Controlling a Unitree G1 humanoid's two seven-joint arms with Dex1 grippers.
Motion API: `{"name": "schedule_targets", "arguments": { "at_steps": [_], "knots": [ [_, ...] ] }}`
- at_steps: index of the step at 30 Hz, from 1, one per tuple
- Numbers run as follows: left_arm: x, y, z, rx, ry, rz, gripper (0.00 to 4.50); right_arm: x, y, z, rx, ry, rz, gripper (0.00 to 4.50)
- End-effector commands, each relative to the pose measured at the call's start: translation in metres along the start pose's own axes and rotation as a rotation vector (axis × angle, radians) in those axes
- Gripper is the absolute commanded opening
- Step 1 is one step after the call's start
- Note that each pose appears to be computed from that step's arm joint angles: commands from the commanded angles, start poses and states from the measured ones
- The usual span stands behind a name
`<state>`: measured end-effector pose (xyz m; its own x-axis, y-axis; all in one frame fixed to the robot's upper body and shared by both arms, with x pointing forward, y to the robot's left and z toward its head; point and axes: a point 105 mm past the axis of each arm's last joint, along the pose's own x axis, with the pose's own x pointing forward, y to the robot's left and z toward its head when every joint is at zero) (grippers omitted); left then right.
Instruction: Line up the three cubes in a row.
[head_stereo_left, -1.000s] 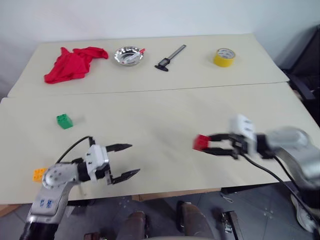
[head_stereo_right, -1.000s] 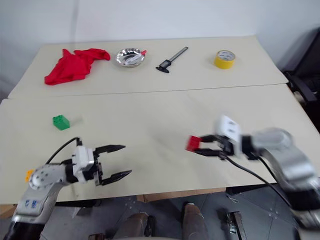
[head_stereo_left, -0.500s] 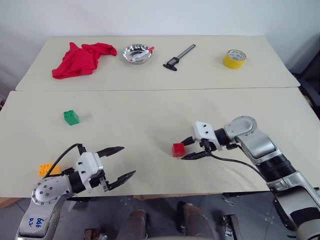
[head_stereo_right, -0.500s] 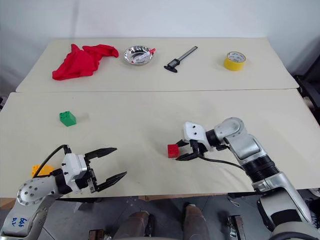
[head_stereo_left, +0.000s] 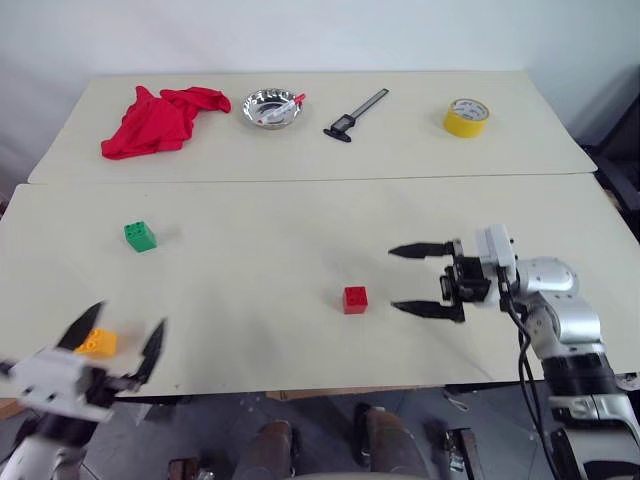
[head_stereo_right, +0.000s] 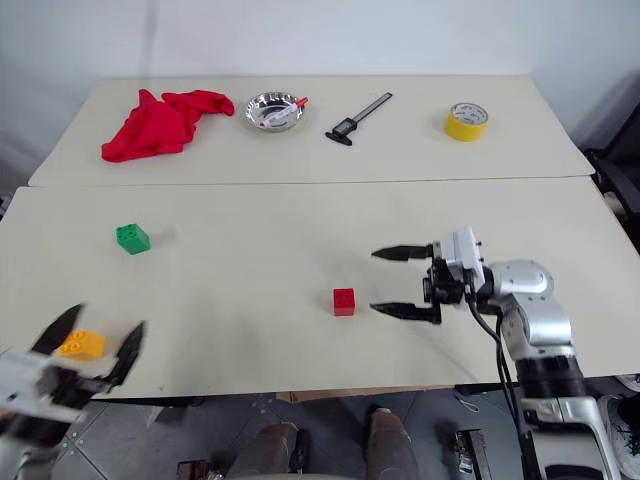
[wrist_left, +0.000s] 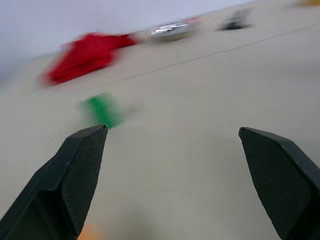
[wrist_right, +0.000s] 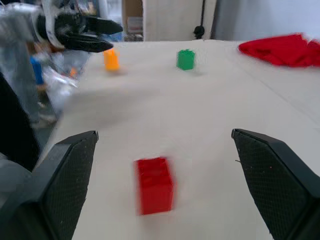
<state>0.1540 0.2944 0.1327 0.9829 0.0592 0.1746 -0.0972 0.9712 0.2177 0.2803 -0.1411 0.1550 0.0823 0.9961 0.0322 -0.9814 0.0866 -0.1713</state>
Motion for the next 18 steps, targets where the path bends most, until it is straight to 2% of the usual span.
{"name": "schedule_targets", "arguments": {
  "at_steps": [1,5,8,10,12,14,16,18],
  "knots": [
    [-0.031,0.034,-0.001,-0.018,-0.004,0.239,4.50,0.010,0.000,0.018,-0.102,-0.142,-0.040,4.48],
    [-0.064,0.043,-0.034,-0.121,0.094,0.339,4.50,0.022,0.004,0.016,-0.145,-0.197,-0.049,4.48],
    [-0.065,0.038,-0.042,-0.134,0.114,0.310,4.50,0.025,0.003,0.014,-0.180,-0.195,-0.040,4.48],
    [-0.033,0.030,-0.027,-0.122,0.044,0.227,4.50,0.021,0.002,0.014,-0.191,-0.175,-0.043,4.48],
    [0.009,0.025,-0.002,-0.098,-0.055,0.169,4.50,0.018,0.003,0.015,-0.204,-0.156,-0.028,4.48],
    [0.040,0.021,0.013,-0.062,-0.080,0.133,4.50,0.018,0.003,0.016,-0.192,-0.154,-0.029,4.48],
    [0.071,0.018,0.027,-0.038,-0.066,0.136,4.50,0.019,0.004,0.015,-0.181,-0.151,-0.023,4.48],
    [0.108,0.021,0.031,-0.098,0.018,0.218,4.50,0.024,0.006,0.016,-0.166,-0.152,-0.007,4.48]
  ]
}}
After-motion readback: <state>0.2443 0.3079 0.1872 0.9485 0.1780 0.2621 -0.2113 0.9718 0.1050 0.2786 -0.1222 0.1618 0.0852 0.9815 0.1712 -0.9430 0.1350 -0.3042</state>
